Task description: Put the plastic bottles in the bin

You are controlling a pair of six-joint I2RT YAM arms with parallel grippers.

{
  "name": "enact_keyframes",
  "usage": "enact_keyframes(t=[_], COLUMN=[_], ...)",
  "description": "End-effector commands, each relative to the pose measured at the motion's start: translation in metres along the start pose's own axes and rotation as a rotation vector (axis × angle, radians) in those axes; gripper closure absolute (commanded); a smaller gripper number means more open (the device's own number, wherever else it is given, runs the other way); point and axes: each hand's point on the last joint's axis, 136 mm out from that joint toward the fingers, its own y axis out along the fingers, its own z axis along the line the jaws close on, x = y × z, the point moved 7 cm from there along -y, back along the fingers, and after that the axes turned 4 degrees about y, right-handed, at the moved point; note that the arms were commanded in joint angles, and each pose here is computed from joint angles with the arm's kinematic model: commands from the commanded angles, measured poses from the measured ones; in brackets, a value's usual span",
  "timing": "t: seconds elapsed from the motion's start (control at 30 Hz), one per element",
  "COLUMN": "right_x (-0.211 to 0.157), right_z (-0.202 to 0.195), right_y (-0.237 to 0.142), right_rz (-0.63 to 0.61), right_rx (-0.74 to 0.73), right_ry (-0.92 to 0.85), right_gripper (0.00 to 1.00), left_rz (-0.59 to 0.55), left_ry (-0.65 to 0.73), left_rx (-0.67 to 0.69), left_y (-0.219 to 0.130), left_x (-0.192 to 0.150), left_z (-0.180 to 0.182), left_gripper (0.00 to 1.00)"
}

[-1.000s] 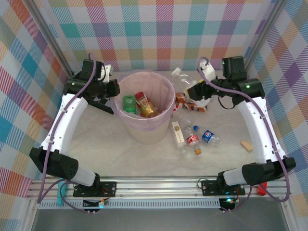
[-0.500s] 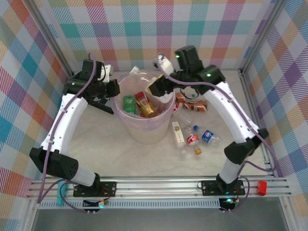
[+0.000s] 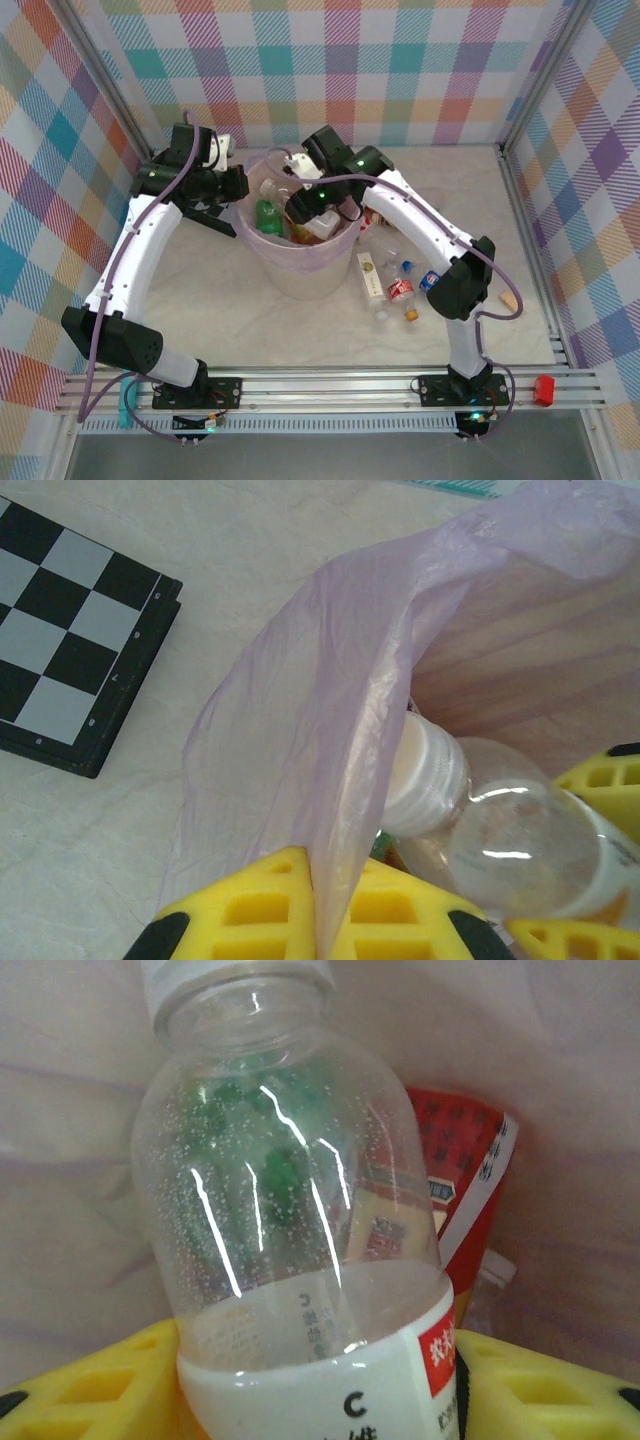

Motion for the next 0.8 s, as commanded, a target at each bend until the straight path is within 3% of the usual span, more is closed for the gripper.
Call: enact_keyframes(t=[0.0, 0.17, 0.3, 0.47, 0.77], right_x=[-0.010, -0.021, -0.018, -0.006, 0.012], right_z=[-0.002, -0.001, 0.006, 0.014, 0.035], right_y=[0.021, 0.050, 0.047, 0.019, -0.067], right_rz=[0.047, 0.116, 0.105, 0.049, -0.129], right_rx=[-0.015, -0.017, -0.006, 0.012, 0.060], right_ry=[0.055, 0.077, 0.059, 0.026, -0.042], right_gripper=[0.41, 0.23, 0.15, 0.09, 0.01], left_rz=[0.005, 0.005, 0.005, 0.004, 0.006], left_ry=[-0.035, -0.037, -0.034, -0.033, -0.033], left_rx=[-0.040, -0.044, -0.042, -0.041, -0.040], left_y=[0.000, 0.002, 0.001, 0.000, 0.000], left_x=[-0.002, -0.002, -0.002, -0.002, -0.002], left_z=[-0.006, -0.006, -0.006, -0.006, -0.006], left_gripper=[1.00, 1.00, 1.00, 1.00, 1.00])
